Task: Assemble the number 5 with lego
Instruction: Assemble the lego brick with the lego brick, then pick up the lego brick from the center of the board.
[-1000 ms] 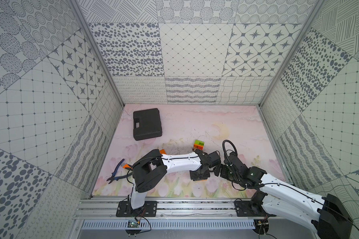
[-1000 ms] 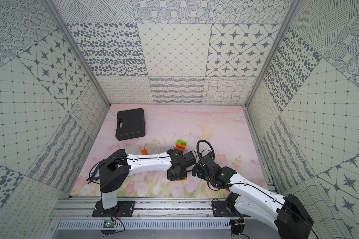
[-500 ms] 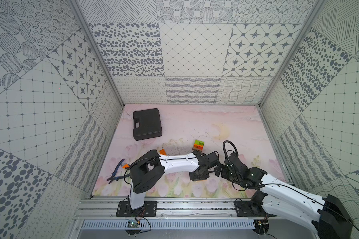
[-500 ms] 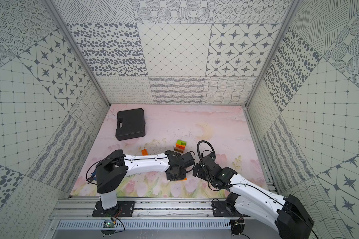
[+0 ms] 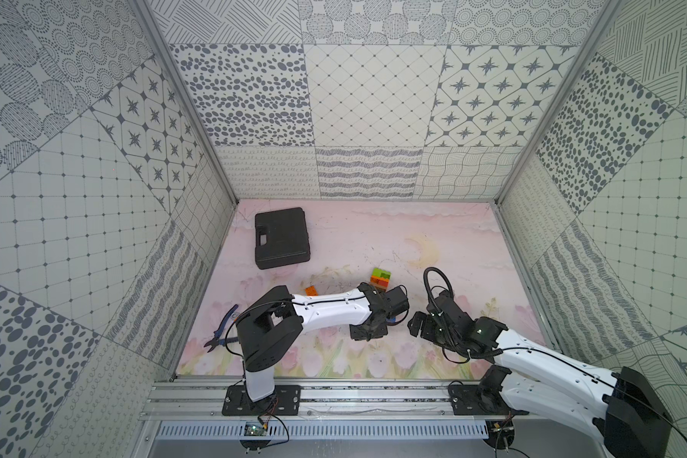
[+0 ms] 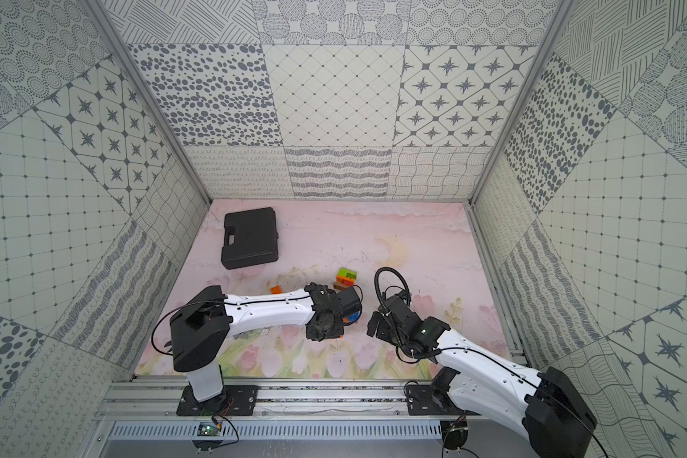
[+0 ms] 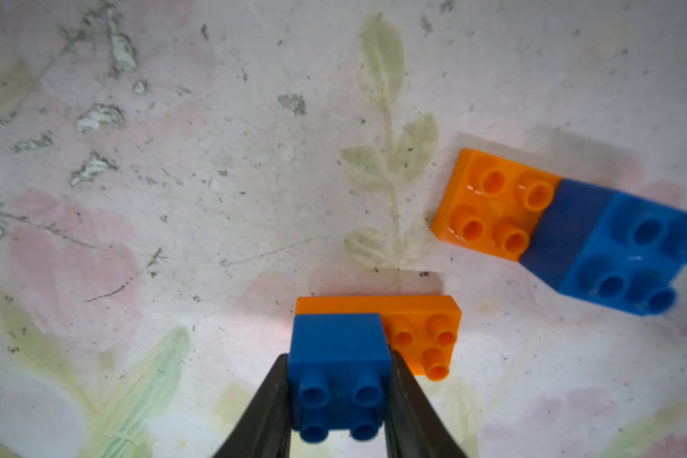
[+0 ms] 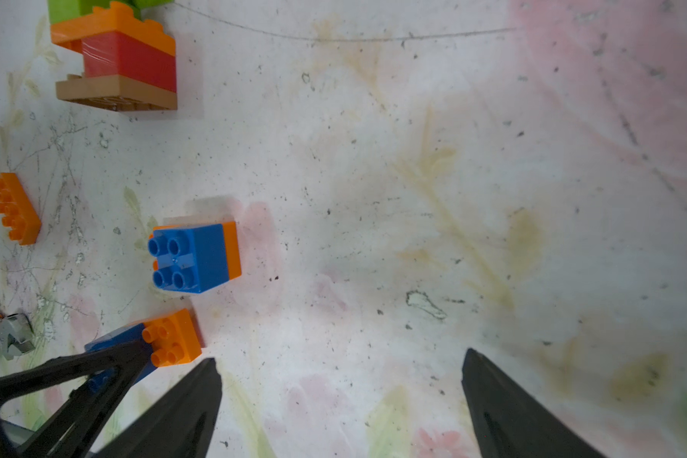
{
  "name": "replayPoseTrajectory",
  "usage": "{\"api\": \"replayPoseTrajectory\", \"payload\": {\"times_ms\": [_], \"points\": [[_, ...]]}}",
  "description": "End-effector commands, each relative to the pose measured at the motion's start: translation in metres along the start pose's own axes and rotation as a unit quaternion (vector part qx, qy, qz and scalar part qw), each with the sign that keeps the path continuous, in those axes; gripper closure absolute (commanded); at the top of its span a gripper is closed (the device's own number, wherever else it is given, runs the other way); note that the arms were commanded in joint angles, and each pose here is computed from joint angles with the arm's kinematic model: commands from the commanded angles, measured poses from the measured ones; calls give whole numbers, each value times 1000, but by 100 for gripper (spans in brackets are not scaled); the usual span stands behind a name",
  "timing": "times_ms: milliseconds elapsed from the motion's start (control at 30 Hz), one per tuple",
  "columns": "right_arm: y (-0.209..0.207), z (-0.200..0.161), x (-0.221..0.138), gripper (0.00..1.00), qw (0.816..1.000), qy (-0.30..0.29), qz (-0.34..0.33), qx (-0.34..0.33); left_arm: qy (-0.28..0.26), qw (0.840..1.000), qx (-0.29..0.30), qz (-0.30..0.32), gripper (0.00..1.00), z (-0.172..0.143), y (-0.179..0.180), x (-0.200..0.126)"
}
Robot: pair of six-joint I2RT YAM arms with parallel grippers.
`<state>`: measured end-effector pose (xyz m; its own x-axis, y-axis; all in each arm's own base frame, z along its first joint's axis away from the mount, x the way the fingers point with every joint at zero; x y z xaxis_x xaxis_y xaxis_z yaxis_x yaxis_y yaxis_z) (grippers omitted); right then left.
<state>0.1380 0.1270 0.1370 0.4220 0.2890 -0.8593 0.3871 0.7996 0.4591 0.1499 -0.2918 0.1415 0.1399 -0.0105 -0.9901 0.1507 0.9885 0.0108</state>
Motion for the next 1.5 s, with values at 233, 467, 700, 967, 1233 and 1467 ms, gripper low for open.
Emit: {"api": "replayPoseTrajectory", "payload": {"times_ms": [233, 467, 700, 967, 1233, 1467], "points": [[21, 6, -3, 1, 1000, -1, 27, 0, -20, 999, 18, -24, 45, 2, 17, -16], [41, 7, -7, 1, 995, 15, 94, -34, -82, 995, -5, -58, 40, 14, 56, -40], [82, 7, -12, 1, 984, 31, 143, -100, -81, 990, -113, -25, 28, 48, 149, -39], [114, -2, -4, 1, 978, 47, 144, -141, -40, 979, -197, -38, 26, 86, 200, -9], [116, -5, 1, 1, 979, 55, 139, -136, -16, 977, -208, -43, 33, 109, 210, 17], [117, -6, 3, 1, 979, 59, 141, -136, 1, 978, -198, -65, 40, 117, 206, 33]]}}
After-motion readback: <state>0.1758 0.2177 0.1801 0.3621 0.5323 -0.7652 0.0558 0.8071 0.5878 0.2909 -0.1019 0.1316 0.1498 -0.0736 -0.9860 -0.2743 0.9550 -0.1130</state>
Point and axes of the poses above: each gripper's point midway between its finger pads, its own x axis out along the fingers, its own y axis along the line the jaws close on, z = x × y, the point moved 10 cm from there along -x, back along the fingers, and after that the axes turned 13 degrees about x, right-handed, at the moved point
